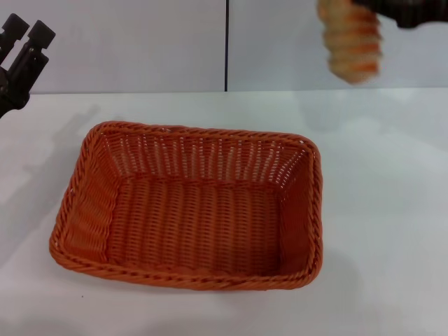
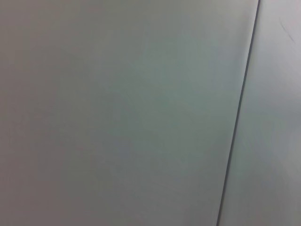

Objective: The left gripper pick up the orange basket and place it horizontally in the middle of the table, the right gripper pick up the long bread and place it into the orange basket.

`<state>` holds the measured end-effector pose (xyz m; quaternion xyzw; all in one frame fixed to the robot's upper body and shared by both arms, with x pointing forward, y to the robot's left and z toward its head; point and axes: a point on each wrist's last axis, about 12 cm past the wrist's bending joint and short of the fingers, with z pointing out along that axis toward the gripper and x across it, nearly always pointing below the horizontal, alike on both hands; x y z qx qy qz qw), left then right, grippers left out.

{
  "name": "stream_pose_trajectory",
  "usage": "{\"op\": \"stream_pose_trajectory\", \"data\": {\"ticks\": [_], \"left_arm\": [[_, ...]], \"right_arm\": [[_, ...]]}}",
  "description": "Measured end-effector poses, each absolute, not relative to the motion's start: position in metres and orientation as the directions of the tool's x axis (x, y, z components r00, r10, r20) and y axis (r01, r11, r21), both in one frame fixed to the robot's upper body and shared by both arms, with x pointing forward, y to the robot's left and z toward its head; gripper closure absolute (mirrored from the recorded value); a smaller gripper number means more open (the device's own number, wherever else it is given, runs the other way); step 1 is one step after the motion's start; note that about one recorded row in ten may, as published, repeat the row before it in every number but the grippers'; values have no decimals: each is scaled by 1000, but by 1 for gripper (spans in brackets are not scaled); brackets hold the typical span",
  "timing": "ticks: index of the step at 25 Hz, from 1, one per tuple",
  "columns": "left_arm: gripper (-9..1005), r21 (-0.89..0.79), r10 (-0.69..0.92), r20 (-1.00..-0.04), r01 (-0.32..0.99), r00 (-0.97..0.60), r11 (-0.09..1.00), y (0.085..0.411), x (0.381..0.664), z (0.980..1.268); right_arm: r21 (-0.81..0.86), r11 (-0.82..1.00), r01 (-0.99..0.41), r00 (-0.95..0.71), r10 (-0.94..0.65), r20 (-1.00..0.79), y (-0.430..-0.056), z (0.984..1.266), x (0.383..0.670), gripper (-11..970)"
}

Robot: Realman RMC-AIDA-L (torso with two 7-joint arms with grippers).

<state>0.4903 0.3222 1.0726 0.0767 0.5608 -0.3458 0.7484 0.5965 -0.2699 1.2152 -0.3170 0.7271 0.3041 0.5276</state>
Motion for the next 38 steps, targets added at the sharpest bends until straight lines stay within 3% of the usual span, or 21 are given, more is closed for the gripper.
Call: {"op": "stream_pose_trajectory", "data": {"ticks": [5, 9, 20, 31, 38], "left_arm": [[420, -272, -431, -892, 605, 132, 748, 322, 492, 1073], [420, -270, -431, -892, 605, 135, 749, 321, 494, 1074], [420, -275, -429, -894, 599, 127, 752, 320, 498, 1074], [421, -280, -432, -894, 604, 120, 746, 318, 497, 1073], [421, -281, -435, -892, 604, 122, 746, 318, 496, 1073]], "right_arm": [[58, 382, -922, -84, -51, -995, -238, 1214, 582, 823], [61, 250, -966, -83, -78, -993, -207, 1198, 578, 825], [81, 140, -987, -104, -168, -980, -180, 1169, 579, 809], [83, 173, -981, -110, -155, -982, -189, 1164, 577, 536], [100, 295, -950, -124, -66, -990, -224, 1162, 572, 402]]}}
